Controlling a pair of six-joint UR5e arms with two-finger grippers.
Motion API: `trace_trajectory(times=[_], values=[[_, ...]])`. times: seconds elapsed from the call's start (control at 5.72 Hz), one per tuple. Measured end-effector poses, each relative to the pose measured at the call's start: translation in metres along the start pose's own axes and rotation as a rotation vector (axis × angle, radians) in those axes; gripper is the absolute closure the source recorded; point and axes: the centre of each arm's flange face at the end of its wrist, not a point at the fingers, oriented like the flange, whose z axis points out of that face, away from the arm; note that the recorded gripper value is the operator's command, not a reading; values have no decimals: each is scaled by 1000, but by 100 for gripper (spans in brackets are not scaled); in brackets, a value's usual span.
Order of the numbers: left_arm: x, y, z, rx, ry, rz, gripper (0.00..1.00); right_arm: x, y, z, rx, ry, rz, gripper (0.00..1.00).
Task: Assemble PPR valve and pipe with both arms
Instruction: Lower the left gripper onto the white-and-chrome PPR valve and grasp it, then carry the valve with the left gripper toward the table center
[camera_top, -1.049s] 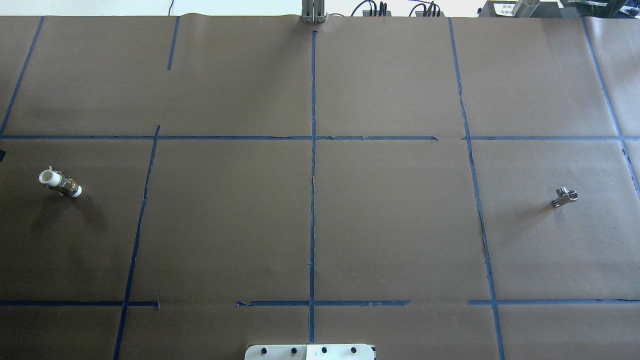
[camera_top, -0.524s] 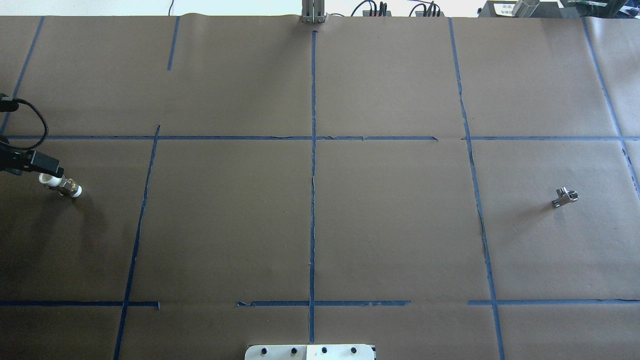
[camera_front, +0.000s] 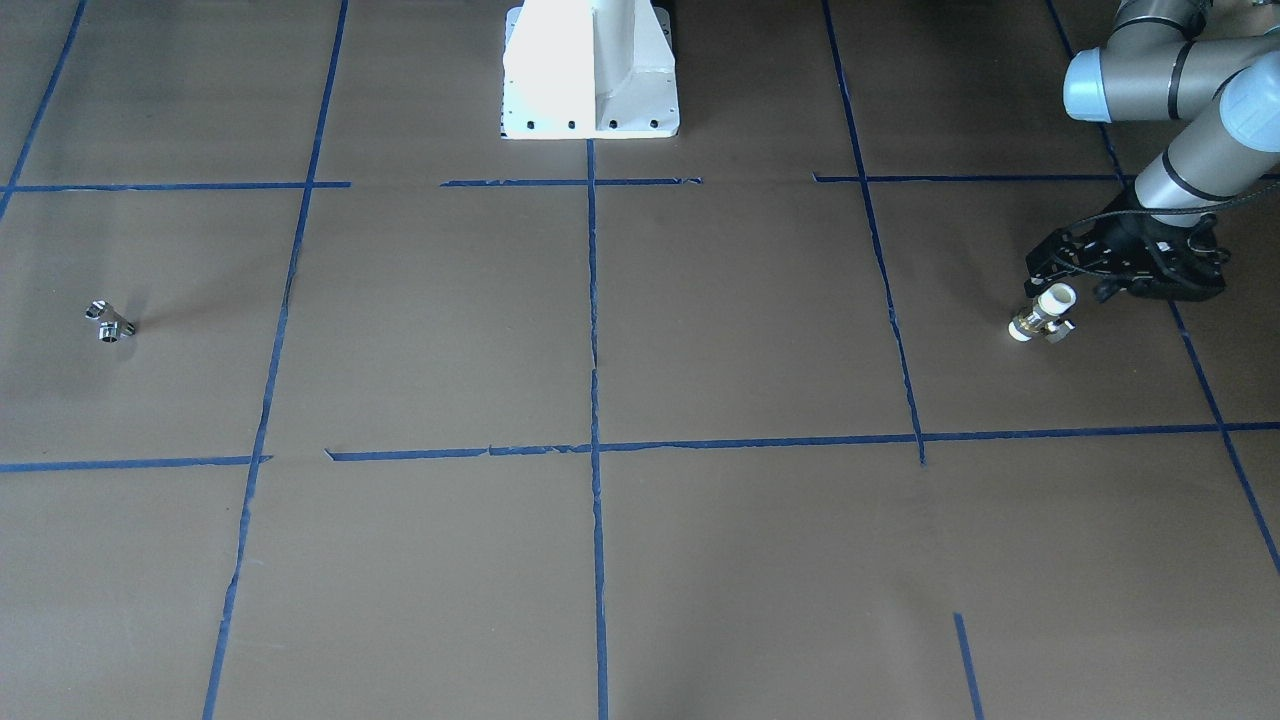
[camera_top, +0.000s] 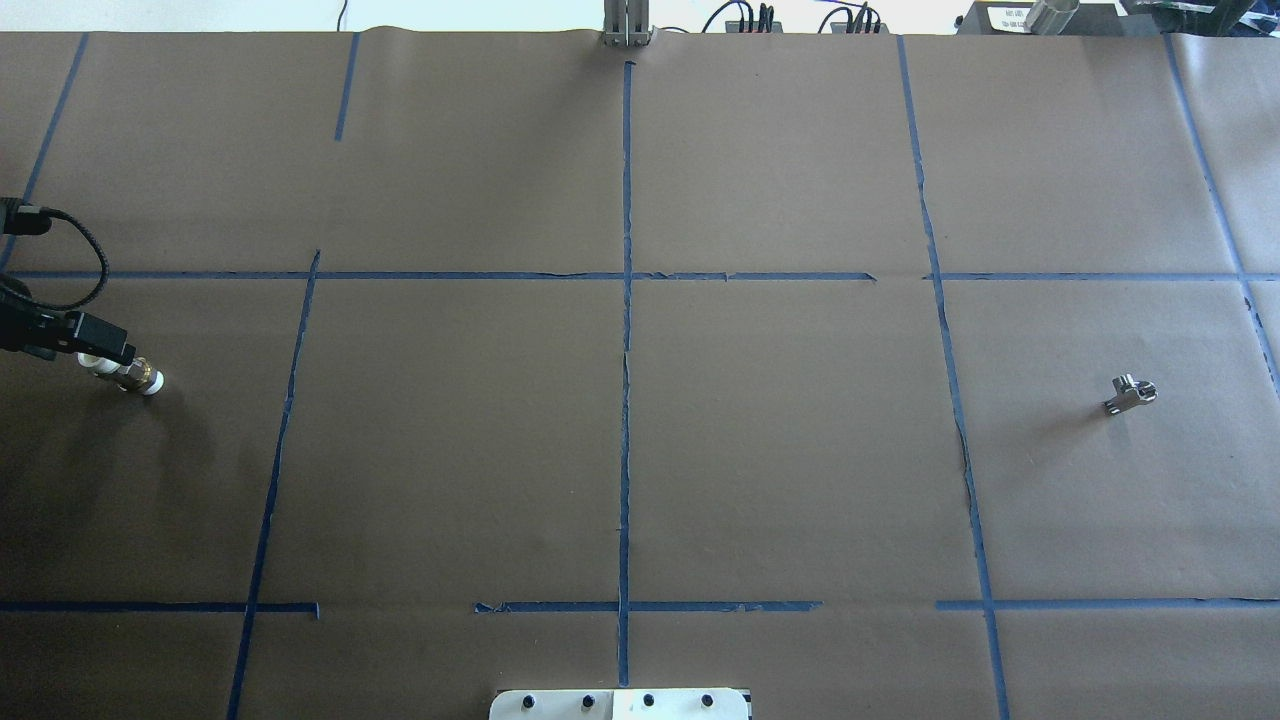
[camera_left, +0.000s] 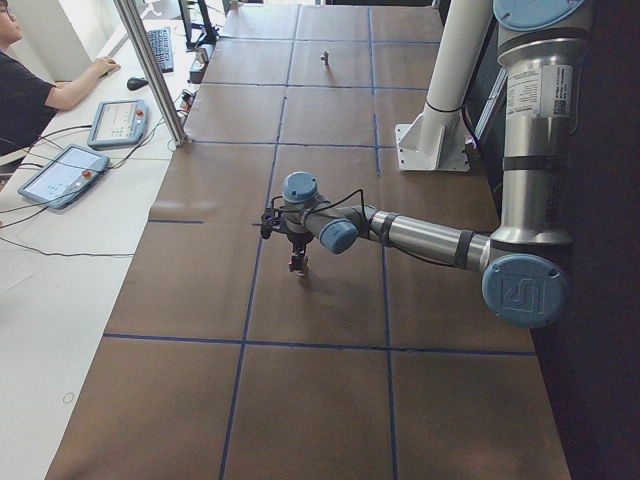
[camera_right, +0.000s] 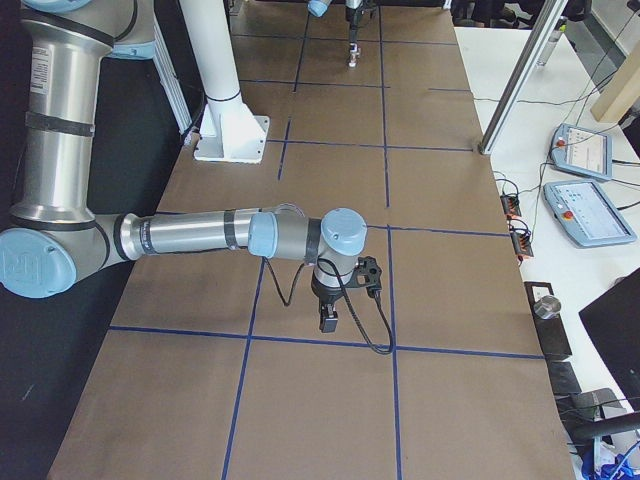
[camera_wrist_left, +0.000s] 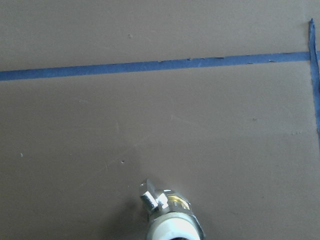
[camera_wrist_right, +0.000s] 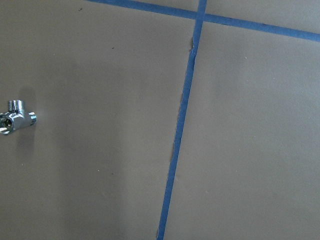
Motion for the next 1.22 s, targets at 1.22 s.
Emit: trace_trajectory(times=[1.22], values=[[81,-29,-53,-5,-2,-108,100,0,0,0,1,-1,0,0]])
